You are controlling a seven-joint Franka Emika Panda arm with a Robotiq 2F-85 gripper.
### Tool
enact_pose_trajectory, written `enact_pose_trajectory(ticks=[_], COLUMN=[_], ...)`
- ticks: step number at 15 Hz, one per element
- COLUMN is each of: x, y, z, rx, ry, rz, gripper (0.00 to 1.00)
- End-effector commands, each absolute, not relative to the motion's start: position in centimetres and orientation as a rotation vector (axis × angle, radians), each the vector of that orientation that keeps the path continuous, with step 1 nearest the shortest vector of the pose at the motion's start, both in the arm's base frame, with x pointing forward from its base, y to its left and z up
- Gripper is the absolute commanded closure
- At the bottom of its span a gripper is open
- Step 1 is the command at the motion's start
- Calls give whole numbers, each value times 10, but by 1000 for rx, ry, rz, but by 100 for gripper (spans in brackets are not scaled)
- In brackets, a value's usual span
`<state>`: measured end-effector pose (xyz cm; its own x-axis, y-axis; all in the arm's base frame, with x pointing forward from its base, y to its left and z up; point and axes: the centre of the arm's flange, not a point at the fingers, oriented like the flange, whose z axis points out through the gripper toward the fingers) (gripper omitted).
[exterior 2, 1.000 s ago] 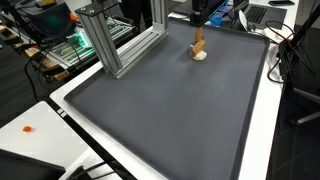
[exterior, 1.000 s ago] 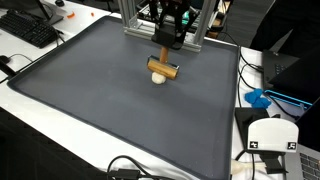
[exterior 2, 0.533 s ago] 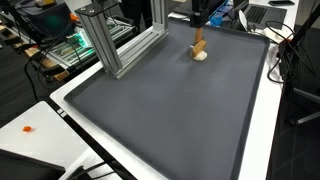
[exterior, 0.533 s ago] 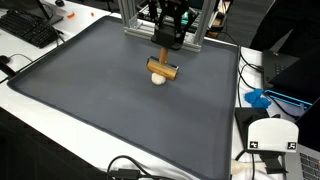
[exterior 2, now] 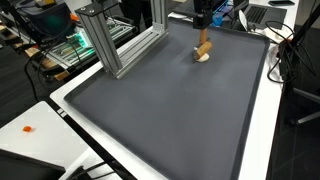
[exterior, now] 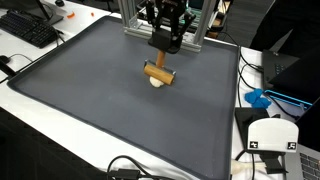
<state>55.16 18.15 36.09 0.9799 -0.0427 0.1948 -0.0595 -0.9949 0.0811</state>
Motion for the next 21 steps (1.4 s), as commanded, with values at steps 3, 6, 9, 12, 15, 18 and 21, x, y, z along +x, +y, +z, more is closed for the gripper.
enact_pose_trajectory(ticks=[3, 6, 9, 12, 15, 18, 21], x=[552, 554, 555, 556, 557, 553, 552], y=[183, 184, 185, 185, 185, 190, 191], z=[343, 341, 339, 338, 338, 342, 345], rx=[3006, 2995, 2984, 2979, 2982, 3029, 3044], ry=[-193, -263, -335, -413, -455, -453, -430], rz=[371, 390, 402, 403, 384, 284, 240], gripper=[78, 78, 78, 78, 78, 78, 78])
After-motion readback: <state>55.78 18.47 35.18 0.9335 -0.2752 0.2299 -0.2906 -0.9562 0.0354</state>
